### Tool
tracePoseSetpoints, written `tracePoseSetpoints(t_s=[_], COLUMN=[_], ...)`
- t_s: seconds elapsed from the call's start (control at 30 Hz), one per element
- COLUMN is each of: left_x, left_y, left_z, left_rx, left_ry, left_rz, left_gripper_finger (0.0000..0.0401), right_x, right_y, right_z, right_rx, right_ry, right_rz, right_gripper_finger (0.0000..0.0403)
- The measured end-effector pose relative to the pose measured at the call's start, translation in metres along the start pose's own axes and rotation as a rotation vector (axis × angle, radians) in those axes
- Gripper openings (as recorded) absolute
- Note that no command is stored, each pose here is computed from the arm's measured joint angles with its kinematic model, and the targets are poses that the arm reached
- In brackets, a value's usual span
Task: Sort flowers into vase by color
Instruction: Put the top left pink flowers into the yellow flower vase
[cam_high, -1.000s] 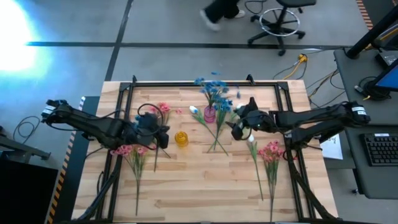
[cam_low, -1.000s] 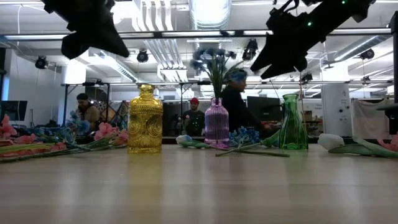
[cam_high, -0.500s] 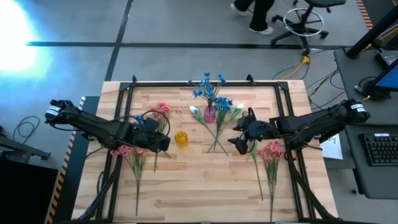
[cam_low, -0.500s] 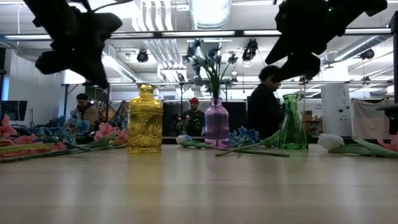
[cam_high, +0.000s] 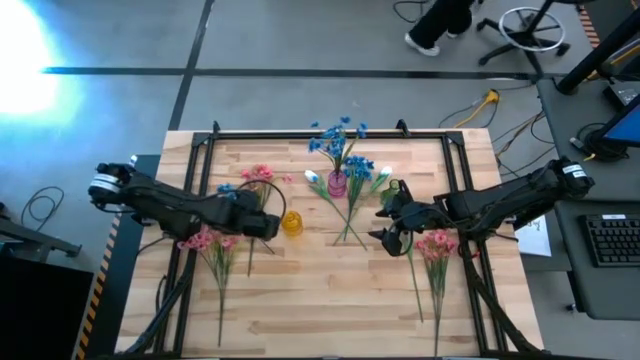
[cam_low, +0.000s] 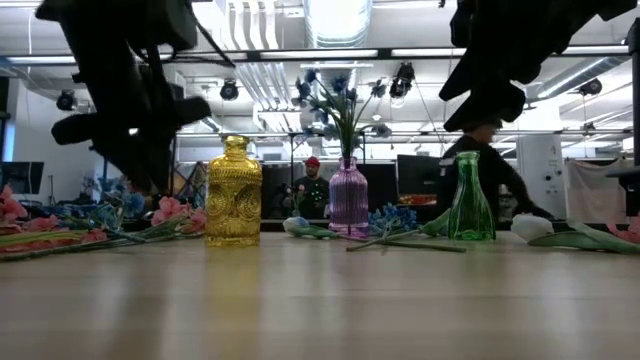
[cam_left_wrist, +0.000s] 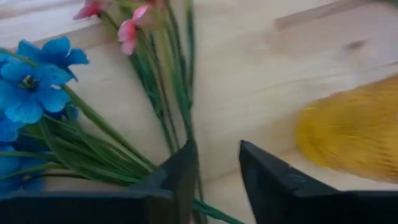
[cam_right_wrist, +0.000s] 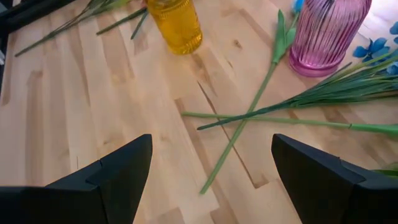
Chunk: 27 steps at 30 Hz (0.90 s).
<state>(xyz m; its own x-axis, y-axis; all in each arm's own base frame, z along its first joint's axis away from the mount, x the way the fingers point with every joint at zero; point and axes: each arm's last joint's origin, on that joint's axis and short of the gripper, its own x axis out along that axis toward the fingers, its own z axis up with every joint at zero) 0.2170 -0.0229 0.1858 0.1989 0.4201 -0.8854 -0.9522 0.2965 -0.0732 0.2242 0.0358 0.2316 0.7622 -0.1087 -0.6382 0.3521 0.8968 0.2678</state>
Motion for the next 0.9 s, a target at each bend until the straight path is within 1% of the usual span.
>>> tracePoseSetpoints(t_s=[0.13, 0.23, 0.5, 0.8, 0.9], left_x=[0.015, 0.024, 0.045, 0.051, 0.054], left_y=[-0.001, -0.001, 0.003, 0.004, 0.004], left_z=[0.003, 0.007, 0.019, 0.019, 0.018], left_rx=[-0.007, -0.020, -0.010, 0.005, 0.004], left_ry=[0.009, 0.014, 0.036, 0.072, 0.085], left_rz=[0.074, 0.116, 0.210, 0.218, 0.196], left_gripper_finger=[0.0167, 0.0186, 0.0185, 0.0180, 0.0180], right_x=[0.000, 0.000, 0.000, 0.000, 0.000], right_y=[0.000, -0.001, -0.002, -0.001, -0.001], right_z=[-0.001, -0.001, -0.002, -0.002, -0.002], right_rx=[-0.010, -0.012, -0.021, -0.029, -0.030], right_ry=[0.006, 0.015, 0.022, 0.021, 0.021], right_rz=[-0.004, -0.010, -0.015, -0.015, -0.015], right_gripper_finger=[0.0317, 0.0316, 0.0315, 0.0315, 0.0315])
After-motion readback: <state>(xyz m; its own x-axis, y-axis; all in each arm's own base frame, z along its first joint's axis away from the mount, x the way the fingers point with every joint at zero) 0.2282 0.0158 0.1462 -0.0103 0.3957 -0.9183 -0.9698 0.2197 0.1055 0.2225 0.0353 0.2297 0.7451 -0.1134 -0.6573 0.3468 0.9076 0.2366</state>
